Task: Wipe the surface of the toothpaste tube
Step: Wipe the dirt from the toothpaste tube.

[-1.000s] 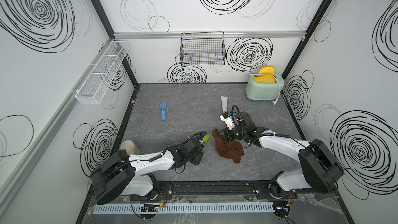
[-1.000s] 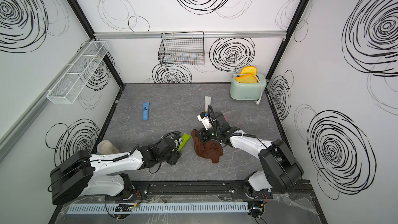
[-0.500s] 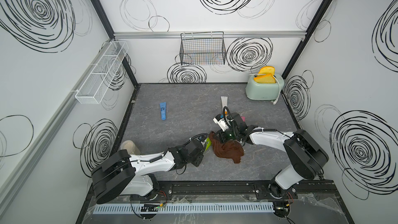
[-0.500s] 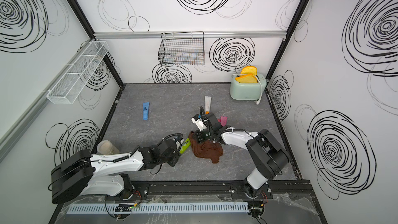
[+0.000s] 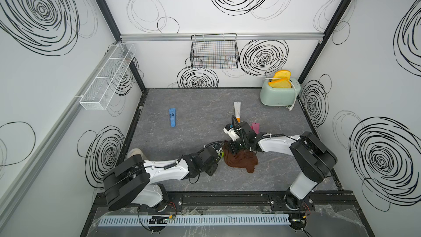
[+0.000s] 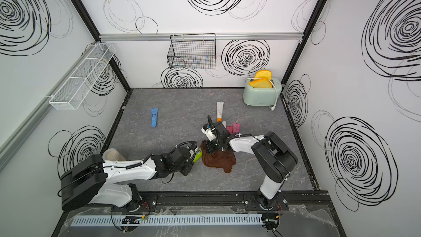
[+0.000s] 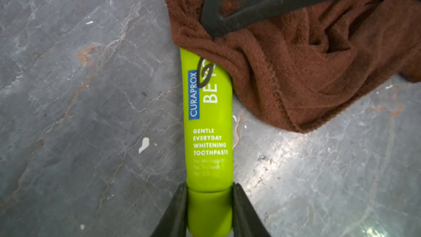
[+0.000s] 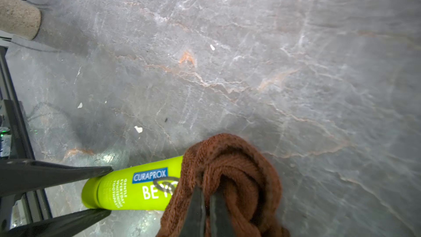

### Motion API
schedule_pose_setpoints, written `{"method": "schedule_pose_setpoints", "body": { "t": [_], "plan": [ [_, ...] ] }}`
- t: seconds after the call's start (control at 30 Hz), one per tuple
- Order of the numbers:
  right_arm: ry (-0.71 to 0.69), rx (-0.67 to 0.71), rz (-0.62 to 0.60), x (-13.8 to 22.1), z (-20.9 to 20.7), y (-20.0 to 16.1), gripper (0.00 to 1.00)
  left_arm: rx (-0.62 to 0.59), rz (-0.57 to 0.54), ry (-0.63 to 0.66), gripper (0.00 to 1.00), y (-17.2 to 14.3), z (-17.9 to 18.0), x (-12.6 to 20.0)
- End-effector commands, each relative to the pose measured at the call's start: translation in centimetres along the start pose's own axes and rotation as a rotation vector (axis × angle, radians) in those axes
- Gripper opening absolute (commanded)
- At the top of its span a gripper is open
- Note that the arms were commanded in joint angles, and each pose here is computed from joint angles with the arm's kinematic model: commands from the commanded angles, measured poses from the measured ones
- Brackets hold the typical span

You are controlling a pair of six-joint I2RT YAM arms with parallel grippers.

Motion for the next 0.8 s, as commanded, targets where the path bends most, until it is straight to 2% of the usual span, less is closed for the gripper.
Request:
{"method": "schedule_pose_setpoints", "body": {
  "t": [0.0,0.1,0.13,0.23,0.33,0.47,0.53,0.63,0.77],
  "plan": [
    [0.103,0.015,0.066,-0.1,2.9,-1.8,0.0,-0.016,-0.05,0.012,0.06,1.6,-0.3,-0.2],
    [0.179,0.005,0.045,0.4,4.8,-2.4,0.0,-0.018,-0.059,0.017,0.05,1.7,-0.3,-0.1],
    [0.193,0.003,0.044,0.4,5.2,-2.7,0.0,-0.019,-0.065,0.013,0.0,1.7,-0.3,0.0],
    [0.185,-0.008,0.056,-0.2,4.8,-3.2,0.0,-0.022,-0.076,0.005,0.0,1.8,-0.4,0.2],
    [0.113,-0.051,0.063,-0.5,2.3,-3.2,0.0,-0.028,-0.078,0.005,0.0,1.7,-0.6,0.3],
    [-0.026,-0.151,-0.008,1.1,-3.2,-1.8,0.0,-0.05,-0.078,-0.01,0.0,1.6,-1.2,0.3],
    [-0.04,-0.19,-0.035,1.7,-4.9,-1.0,0.0,-0.063,-0.072,-0.008,0.0,1.6,-1.4,0.2],
    [-0.004,-0.181,-0.042,1.9,-4.4,-0.1,0.0,-0.079,-0.067,-0.004,0.0,1.5,-1.7,0.0],
    [0.05,-0.108,-0.023,1.5,-1.1,-0.5,0.0,-0.078,-0.079,-0.007,0.0,1.6,-1.7,0.3]
  ]
}}
Point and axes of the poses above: each gripper's point midway between its finger pads, its own x axis back along the fingers, its own z axis along the line the jaws close on, y = z × x, the point moved 3 cm from there along x, back along the fingers, and after that the axes turned 2 degrees about -x, right-handed, at the moved point
